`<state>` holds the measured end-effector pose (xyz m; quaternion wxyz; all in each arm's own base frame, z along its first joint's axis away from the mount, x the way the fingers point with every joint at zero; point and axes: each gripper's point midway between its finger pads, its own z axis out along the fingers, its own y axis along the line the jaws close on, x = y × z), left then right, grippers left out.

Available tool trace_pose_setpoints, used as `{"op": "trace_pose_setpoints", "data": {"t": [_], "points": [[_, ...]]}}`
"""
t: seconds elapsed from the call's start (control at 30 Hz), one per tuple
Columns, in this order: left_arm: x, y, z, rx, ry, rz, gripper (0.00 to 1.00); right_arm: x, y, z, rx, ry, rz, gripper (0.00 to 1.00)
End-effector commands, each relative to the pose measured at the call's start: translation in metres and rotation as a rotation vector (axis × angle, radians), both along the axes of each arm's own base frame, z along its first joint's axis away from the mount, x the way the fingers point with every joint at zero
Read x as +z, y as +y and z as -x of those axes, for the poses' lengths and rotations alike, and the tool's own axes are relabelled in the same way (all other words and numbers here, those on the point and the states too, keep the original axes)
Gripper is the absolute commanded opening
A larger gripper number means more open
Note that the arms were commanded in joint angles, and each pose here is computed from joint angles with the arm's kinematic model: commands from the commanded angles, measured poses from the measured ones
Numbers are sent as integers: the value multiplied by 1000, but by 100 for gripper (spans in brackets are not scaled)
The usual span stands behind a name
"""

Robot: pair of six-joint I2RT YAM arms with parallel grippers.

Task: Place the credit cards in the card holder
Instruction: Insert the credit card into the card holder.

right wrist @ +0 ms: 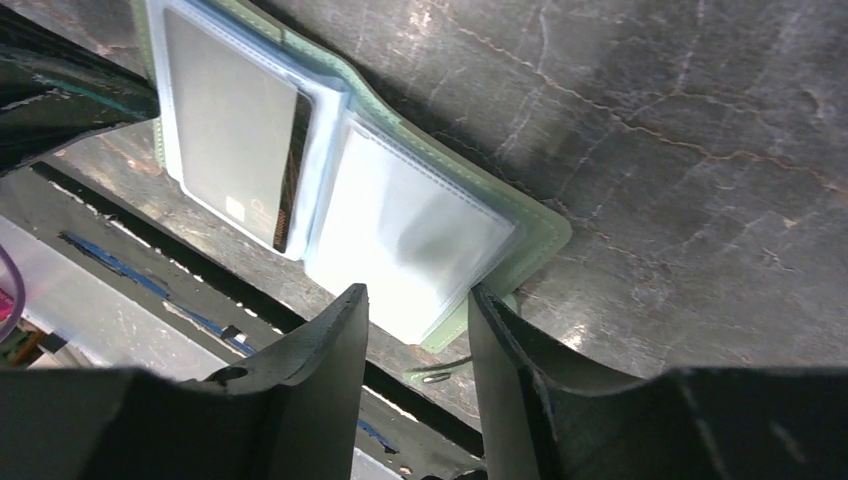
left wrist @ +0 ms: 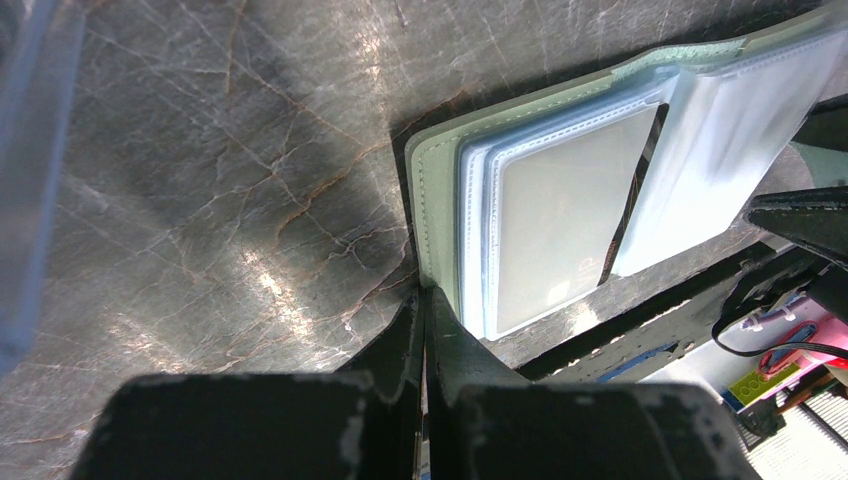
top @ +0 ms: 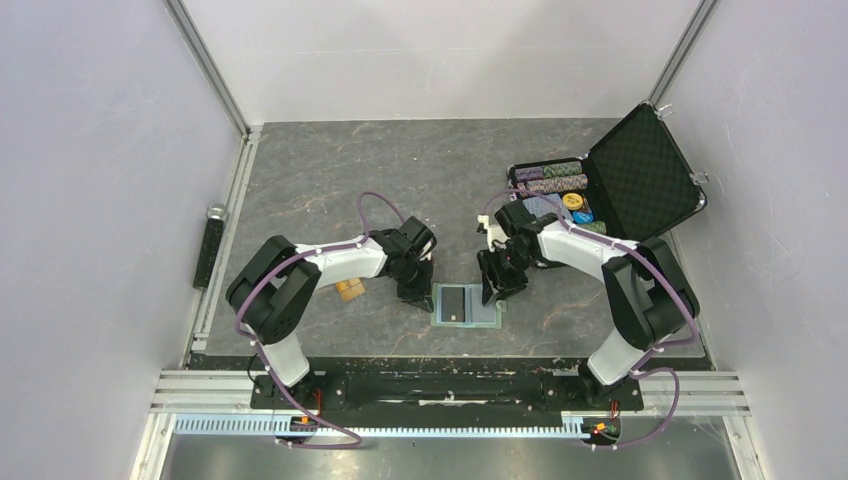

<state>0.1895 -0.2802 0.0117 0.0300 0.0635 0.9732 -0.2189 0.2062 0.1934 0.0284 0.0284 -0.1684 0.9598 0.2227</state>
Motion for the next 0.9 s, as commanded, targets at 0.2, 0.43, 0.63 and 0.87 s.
{"op": "trace_pose_setpoints", "data": {"t": [0.2, 0.43, 0.63, 0.87], "points": [[-21, 6, 4, 0, 13, -66, 2, 23, 32, -3, 11, 12, -191, 27], [-22, 6, 5, -2, 17, -68, 2, 35, 37, -10, -2, -3, -208, 8], [-22, 6, 4, -6, 17, -70, 2, 40, 40, -14, -6, -7, -213, 5], [-23, 5, 4, -8, 20, -71, 2, 42, 41, -14, -7, -3, -223, 14]]}}
